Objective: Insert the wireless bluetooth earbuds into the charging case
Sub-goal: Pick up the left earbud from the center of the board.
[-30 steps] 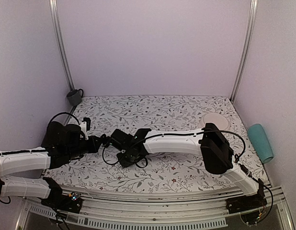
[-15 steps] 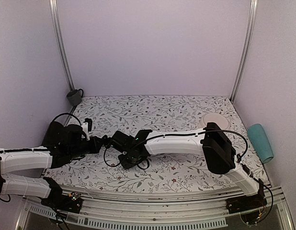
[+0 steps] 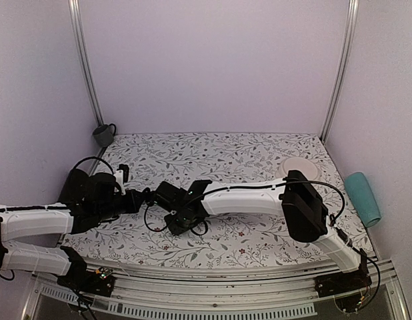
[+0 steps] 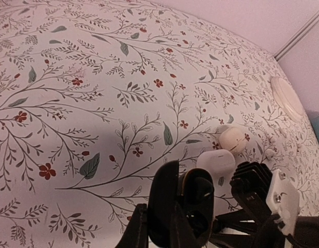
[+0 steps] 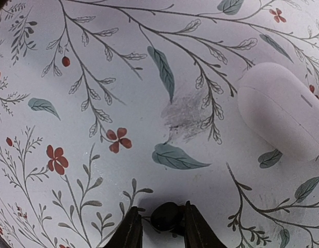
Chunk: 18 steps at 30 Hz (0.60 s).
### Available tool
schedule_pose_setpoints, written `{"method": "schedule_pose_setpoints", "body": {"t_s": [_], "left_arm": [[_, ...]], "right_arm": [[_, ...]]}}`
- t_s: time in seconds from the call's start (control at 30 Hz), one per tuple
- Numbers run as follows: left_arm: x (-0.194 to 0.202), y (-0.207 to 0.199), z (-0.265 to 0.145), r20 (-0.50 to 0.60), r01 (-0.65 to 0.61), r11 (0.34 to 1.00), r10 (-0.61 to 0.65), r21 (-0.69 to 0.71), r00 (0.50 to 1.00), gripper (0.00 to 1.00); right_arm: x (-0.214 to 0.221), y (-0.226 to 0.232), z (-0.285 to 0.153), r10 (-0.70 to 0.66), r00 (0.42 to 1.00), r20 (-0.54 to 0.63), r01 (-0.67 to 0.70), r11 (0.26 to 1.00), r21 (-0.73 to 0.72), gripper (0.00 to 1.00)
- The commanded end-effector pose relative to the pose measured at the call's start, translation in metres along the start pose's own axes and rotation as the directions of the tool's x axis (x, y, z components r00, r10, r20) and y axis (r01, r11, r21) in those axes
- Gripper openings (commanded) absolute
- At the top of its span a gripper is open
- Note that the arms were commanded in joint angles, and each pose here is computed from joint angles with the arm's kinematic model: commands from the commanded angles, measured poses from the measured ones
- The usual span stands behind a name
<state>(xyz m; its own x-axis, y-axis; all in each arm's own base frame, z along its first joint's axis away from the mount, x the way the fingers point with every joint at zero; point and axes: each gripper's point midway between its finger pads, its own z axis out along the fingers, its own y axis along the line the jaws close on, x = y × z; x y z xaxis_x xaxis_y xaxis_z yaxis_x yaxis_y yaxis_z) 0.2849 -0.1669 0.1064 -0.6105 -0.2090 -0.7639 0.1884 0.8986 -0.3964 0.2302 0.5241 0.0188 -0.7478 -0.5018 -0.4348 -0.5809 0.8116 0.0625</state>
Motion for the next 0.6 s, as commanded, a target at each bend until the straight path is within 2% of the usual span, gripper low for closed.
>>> {"method": "schedule_pose_setpoints", "body": {"t_s": [0.0,0.37,0.57], "left_arm": [[-0.014,-0.01,-0.003,0.043,0.003,1.0,-0.004,0.026,0.999,0.0],[-0.014,-0.011,-0.003,0.043,0.003,1.0,-0.004,0.028,0.999,0.0],[-0.011,-0.01,-0.003,0.039,0.0,1.0,-0.001,0.028,0.999,0.0]], "right_arm": [[0.019,-0.005,0.021,0.001,0.997,-0.074,0.0,1.0,0.014,0.3],[0.02,-0.004,0.028,0.0,0.996,-0.086,0.002,1.0,0.016,0.28],[0.02,-0.009,0.03,0.0,0.996,-0.091,0.002,1.0,0.027,0.22]]}}
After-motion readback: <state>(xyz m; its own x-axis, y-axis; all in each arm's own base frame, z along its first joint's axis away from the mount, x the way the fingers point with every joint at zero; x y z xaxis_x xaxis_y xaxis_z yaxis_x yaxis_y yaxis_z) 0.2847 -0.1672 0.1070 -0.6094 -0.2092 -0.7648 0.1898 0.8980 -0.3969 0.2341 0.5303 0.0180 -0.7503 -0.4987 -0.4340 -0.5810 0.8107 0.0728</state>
